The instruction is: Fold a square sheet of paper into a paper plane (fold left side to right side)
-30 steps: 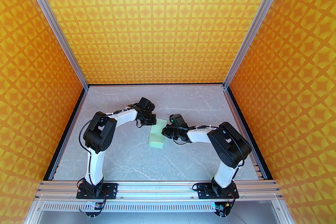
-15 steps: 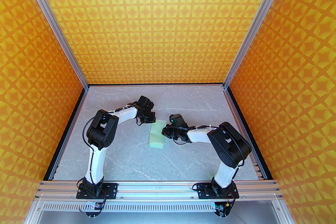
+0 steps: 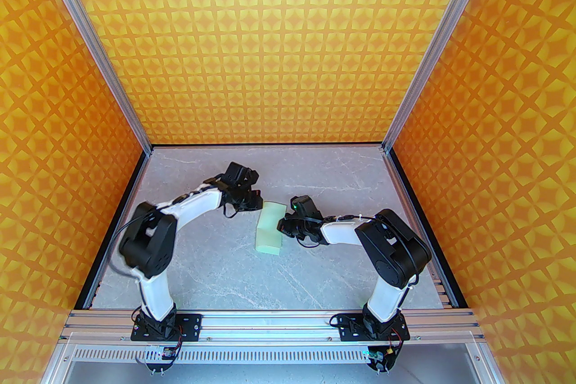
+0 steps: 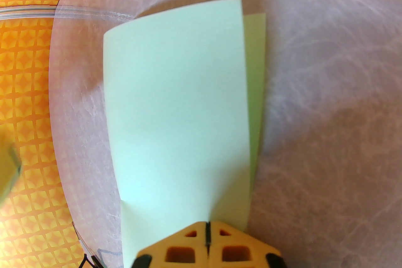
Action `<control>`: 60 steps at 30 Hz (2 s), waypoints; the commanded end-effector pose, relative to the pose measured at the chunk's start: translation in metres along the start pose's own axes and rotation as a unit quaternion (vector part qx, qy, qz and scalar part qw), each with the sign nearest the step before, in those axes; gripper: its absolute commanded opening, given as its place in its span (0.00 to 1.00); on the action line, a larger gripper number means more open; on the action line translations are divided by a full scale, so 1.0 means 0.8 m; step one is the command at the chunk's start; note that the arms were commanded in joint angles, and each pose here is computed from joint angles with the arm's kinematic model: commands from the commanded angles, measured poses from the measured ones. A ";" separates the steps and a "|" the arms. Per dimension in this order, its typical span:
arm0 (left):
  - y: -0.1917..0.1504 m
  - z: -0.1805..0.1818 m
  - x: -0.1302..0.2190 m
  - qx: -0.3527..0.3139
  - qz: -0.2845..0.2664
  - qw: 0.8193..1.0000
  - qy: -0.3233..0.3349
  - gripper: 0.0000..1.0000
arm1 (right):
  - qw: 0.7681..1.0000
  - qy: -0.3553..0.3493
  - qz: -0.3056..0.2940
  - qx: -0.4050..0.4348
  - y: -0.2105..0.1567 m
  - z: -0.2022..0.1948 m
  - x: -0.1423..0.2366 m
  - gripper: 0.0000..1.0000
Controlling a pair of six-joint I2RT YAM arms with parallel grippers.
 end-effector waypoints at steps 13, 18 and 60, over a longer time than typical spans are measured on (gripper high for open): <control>-0.107 -0.002 -0.022 0.038 0.078 0.996 -0.011 0.03 | 0.997 -0.071 0.019 -0.009 -0.017 -0.043 -0.011 0.00; -0.125 0.013 -0.028 0.045 0.091 0.995 0.005 0.03 | 0.997 -0.072 0.019 -0.007 -0.017 -0.042 -0.010 0.00; -0.076 0.020 -0.039 0.039 0.054 0.998 0.004 0.08 | 0.996 -0.078 0.031 0.031 -0.013 -0.029 -0.003 0.00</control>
Point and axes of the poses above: each hand's point on the last joint's axis, 136 mm out from that joint toward the fingers, its own x axis back along the fingers, its own z axis along the line the jaws close on, y = z × x, the point moved 4 cm from there along x, back along the fingers, and after that the axes turned 8 degrees about -x, right-handed, at the moved point
